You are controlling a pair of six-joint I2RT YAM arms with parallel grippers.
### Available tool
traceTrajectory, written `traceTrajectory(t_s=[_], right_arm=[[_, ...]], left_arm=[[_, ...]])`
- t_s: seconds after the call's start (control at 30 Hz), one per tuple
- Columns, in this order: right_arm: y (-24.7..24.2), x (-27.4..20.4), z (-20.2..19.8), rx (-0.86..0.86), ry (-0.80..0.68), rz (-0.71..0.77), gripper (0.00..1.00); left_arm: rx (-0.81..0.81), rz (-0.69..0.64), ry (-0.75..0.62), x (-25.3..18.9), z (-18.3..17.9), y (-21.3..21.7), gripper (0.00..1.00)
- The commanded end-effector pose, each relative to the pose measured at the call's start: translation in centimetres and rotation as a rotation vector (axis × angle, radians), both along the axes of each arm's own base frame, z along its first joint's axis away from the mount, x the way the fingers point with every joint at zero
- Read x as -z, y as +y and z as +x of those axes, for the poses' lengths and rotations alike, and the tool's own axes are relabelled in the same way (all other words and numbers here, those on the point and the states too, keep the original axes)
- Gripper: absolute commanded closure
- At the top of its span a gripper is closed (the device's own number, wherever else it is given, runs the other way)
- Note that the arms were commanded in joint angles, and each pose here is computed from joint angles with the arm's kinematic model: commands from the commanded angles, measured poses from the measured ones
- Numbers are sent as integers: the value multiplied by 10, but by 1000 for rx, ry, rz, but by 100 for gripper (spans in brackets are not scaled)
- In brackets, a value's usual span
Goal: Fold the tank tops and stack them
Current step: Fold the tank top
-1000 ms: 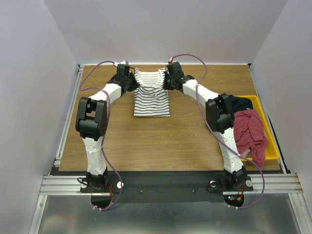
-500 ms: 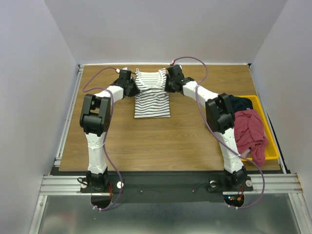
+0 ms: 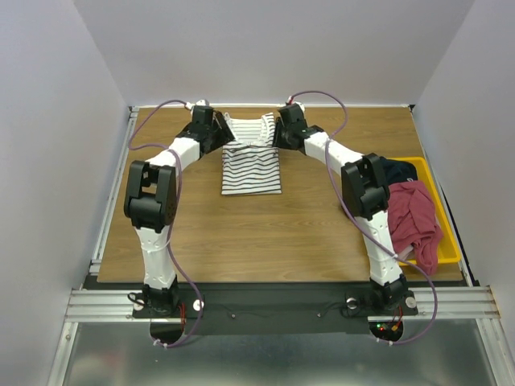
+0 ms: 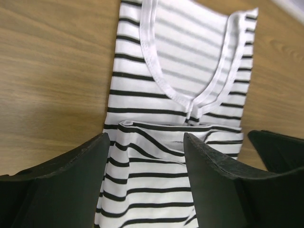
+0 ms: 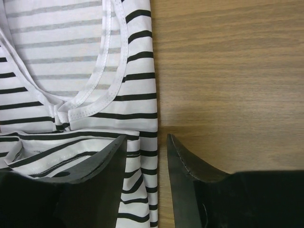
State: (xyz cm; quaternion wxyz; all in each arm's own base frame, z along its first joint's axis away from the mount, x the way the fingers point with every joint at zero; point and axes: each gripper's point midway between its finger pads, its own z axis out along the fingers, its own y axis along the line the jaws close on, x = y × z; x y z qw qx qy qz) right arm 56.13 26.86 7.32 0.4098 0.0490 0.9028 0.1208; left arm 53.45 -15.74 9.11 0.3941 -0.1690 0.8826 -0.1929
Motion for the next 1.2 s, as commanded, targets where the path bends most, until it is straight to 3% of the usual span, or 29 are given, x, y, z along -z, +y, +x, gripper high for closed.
traceTrajectory(t_s=[0.0,0.07,0.17,0.2,0.27,0.43,0.67,0.83,1.17], right_arm=[[4,-84,13,-6,-161,68,55],[16,-87,5,-62,-144,112,55],[42,-89,-9,-157,-116,171,57],[48,-89,-12,-174,-112,181,59],[72,-87,-24,-275,-74,252,62],[109,-75,-41,-437,-15,365,64],[134,-59,-49,-534,24,464,64],[134,-36,-45,-504,63,473,64],[79,2,-9,-286,88,461,66]], left_arm=[[-104,5,-162,-92,0,16,28],[-147,11,-158,-102,-14,17,36],[-188,-53,-134,-102,-39,11,61],[-174,-74,-120,-97,-48,-1,81],[-151,-134,-76,-79,-72,-19,99],[-117,-183,22,-32,-107,-44,100],[-148,-165,120,24,-116,-42,100],[-170,-145,175,47,-120,-38,100],[-216,-115,248,69,-135,-25,100]])
